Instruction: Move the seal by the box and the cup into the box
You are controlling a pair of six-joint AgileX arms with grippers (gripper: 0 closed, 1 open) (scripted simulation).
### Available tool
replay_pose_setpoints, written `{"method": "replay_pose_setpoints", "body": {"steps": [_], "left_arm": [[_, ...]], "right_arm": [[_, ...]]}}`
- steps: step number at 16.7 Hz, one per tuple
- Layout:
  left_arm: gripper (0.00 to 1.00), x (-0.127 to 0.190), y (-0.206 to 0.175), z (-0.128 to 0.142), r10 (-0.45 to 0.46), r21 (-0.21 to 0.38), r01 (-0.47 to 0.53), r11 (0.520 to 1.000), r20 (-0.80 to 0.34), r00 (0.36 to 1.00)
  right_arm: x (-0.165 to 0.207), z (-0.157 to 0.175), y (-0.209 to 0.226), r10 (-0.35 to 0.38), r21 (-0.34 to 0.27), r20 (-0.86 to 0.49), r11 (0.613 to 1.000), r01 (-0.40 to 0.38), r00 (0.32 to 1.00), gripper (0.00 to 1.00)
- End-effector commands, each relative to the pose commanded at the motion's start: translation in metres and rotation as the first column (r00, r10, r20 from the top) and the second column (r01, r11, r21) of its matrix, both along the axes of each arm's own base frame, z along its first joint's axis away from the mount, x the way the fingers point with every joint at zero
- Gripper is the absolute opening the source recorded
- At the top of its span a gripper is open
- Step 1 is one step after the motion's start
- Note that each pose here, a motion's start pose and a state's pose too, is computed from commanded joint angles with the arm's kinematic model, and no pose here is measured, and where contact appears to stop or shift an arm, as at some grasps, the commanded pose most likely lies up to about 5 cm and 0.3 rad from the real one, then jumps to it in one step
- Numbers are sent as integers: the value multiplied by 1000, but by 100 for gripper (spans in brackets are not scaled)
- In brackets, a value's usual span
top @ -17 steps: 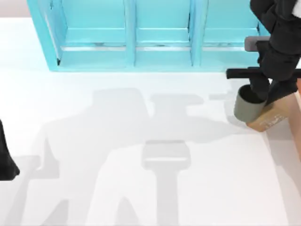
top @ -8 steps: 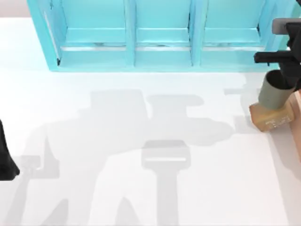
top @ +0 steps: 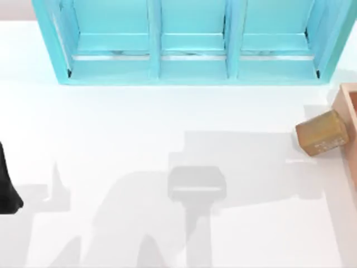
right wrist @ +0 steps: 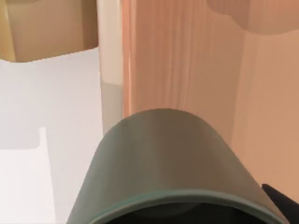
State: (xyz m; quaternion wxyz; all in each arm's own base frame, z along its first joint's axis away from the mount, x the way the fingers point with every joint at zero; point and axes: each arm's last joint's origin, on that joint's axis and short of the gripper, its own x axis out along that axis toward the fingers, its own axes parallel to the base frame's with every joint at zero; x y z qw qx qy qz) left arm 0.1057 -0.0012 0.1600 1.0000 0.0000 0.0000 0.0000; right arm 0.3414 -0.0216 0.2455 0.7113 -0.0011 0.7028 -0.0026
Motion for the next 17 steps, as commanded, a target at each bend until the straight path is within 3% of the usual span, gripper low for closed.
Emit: {"method": "replay_pose_setpoints", "body": {"steps": [6, 12, 17], "left_arm": [[100, 0, 0, 0, 0, 0, 0, 1000, 0, 1000], [100, 0, 0, 0, 0, 0, 0, 1000, 0, 1000], [100, 0, 0, 0, 0, 0, 0, 1000, 0, 1000]], "right_arm": [[-48, 0, -57, -11, -12, 19, 1000, 11, 1000, 0], [-122, -11, -100, -6, -26, 21, 1000, 6, 1000, 0], [-129, -12, -103, -5, -32, 26, 999, 6, 1000, 0]]}}
